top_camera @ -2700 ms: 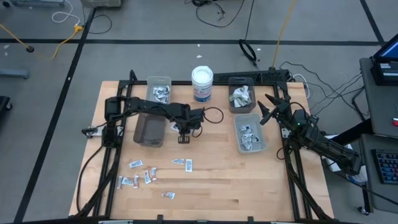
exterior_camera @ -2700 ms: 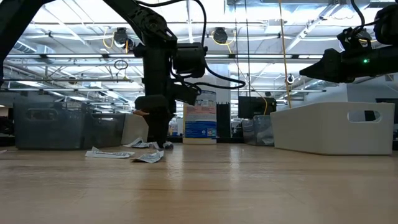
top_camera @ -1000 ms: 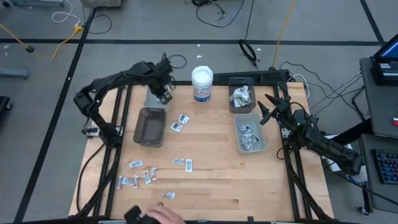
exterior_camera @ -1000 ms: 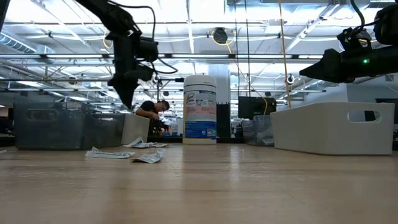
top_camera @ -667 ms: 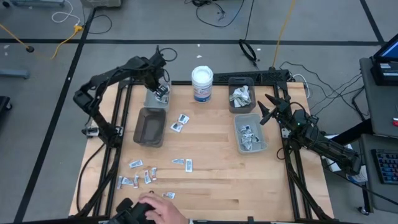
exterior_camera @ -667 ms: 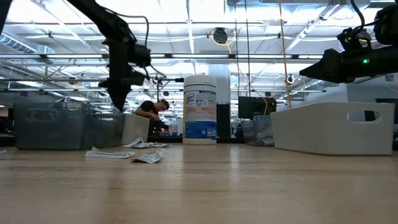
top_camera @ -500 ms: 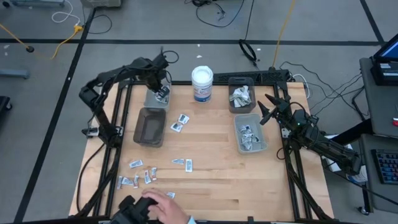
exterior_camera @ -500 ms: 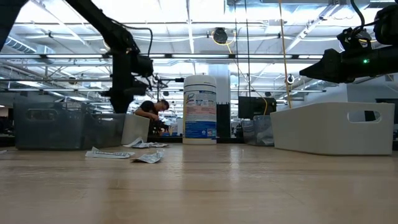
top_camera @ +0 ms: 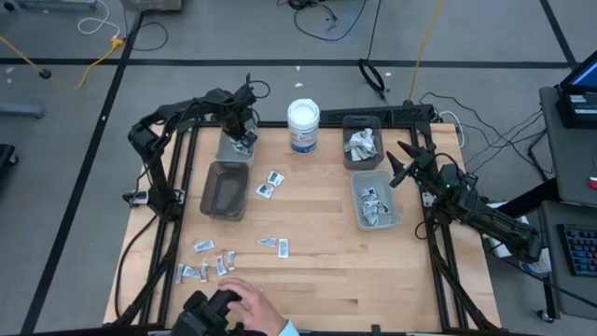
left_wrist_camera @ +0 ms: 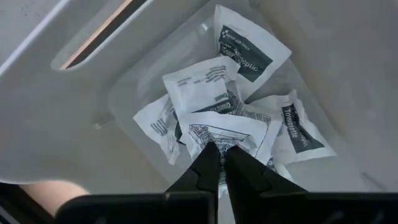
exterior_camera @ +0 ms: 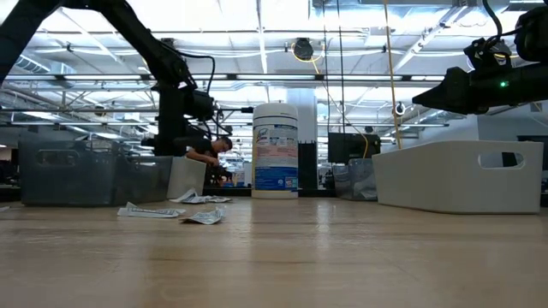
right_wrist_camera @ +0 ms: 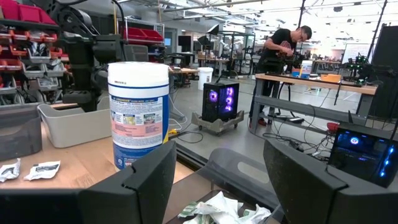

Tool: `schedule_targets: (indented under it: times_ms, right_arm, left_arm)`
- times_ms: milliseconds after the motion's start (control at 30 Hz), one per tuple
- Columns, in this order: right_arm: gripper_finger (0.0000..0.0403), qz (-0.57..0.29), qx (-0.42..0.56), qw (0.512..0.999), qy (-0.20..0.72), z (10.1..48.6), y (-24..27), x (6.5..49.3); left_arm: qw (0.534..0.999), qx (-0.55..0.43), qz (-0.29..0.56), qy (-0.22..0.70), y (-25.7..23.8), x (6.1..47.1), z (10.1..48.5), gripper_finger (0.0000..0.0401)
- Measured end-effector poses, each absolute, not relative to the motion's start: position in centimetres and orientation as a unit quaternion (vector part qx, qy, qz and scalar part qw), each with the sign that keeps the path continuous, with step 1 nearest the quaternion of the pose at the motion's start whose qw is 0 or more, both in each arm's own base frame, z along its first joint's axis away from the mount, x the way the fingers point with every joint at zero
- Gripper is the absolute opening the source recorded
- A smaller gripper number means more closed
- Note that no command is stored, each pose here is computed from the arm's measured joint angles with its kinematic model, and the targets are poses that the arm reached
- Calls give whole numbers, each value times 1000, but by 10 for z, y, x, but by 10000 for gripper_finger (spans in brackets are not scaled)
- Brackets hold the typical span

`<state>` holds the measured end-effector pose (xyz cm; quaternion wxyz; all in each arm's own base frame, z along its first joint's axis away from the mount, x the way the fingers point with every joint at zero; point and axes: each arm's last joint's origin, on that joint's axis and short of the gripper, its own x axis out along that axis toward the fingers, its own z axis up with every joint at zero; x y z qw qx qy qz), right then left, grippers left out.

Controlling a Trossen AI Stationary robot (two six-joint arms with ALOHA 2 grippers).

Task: Pick & Place First Aid Supplies
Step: Put the gray towelette pack into the left gray bin

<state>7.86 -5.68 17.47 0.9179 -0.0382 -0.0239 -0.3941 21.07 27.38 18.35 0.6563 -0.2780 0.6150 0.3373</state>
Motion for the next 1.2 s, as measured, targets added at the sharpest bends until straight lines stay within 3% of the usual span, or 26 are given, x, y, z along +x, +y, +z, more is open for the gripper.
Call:
schedule_targets:
  times_ms: [100, 367, 533, 1200]
  right_arm:
    - [238, -394, -38, 918, -24, 175, -57, 79]
    - [238, -394, -38, 918, -24, 175, -57, 79]
    - [238, -394, -38, 918, -24, 175, -57, 79]
    - [238, -394, -38, 918, -24, 175, -57, 79]
  left_arm:
    - [655, -280, 340, 614, 274, 211, 184, 32]
    - [655, -284, 340, 612, 274, 211, 183, 139]
    - [654, -285, 342, 612, 273, 210, 184, 181]
    - [684, -258, 350, 586, 245, 203, 238, 196]
